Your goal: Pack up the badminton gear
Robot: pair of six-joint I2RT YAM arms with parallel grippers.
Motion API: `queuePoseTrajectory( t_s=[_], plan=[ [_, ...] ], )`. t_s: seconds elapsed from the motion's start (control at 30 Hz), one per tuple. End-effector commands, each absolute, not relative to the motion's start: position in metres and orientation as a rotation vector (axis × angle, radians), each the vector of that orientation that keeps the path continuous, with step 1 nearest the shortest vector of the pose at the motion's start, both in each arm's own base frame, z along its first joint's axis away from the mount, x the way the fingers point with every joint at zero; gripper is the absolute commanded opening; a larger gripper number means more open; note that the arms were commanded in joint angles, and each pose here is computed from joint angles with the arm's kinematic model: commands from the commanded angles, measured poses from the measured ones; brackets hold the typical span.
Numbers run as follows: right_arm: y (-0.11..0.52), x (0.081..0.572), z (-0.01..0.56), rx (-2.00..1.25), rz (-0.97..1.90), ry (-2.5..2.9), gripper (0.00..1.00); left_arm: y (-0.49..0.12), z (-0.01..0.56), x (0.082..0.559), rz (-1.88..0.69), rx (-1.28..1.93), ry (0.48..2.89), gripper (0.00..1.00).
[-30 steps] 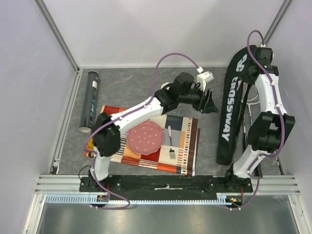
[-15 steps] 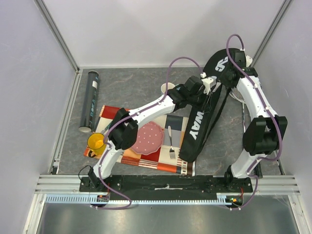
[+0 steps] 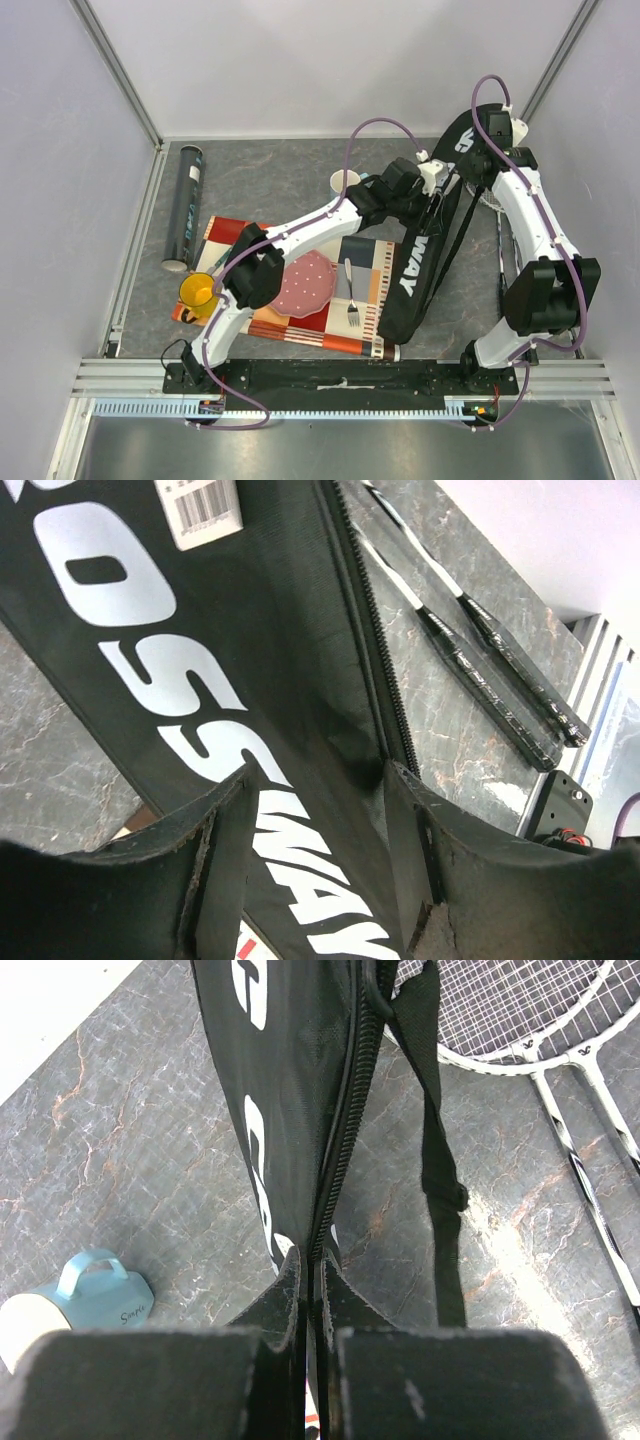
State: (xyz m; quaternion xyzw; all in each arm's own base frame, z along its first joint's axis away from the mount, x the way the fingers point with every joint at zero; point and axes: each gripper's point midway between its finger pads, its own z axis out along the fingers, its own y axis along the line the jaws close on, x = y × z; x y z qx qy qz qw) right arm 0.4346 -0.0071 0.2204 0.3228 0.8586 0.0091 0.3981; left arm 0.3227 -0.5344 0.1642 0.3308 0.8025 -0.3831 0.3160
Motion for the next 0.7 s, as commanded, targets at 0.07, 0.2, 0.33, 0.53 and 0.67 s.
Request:
queuePoseTrajectory(
  t_s=[0.07, 0.2, 0.33, 0.53, 0.67],
  plan=[
    [-0.006, 0.433, 0.242, 0.822, 0.053, 2.113, 0.0, -0.551, 0.186, 0.304, -1.147, 0.91, 2.009, 0.63],
    [-0.002, 0.429, 0.242, 0.82, 0.089, 2.115, 0.0, -0.558, 0.183, 0.3, -1.241, 0.914, 2.018, 0.62],
    [0.003, 0.426, 0.246, 0.816, 0.129, 2.117, 0.0, -0.563, 0.178, 0.298, -1.294, 0.915, 2.029, 0.49],
    [0.006, 0.424, 0.248, 0.782, 0.142, 2.126, 0.0, -0.56, 0.18, 0.302, -1.338, 0.919, 2.009, 0.02],
    [0.01, 0.421, 0.245, 0.715, 0.158, 2.15, 0.17, -0.554, 0.181, 0.304, -1.379, 0.896, 1.984, 0.02]
  ],
)
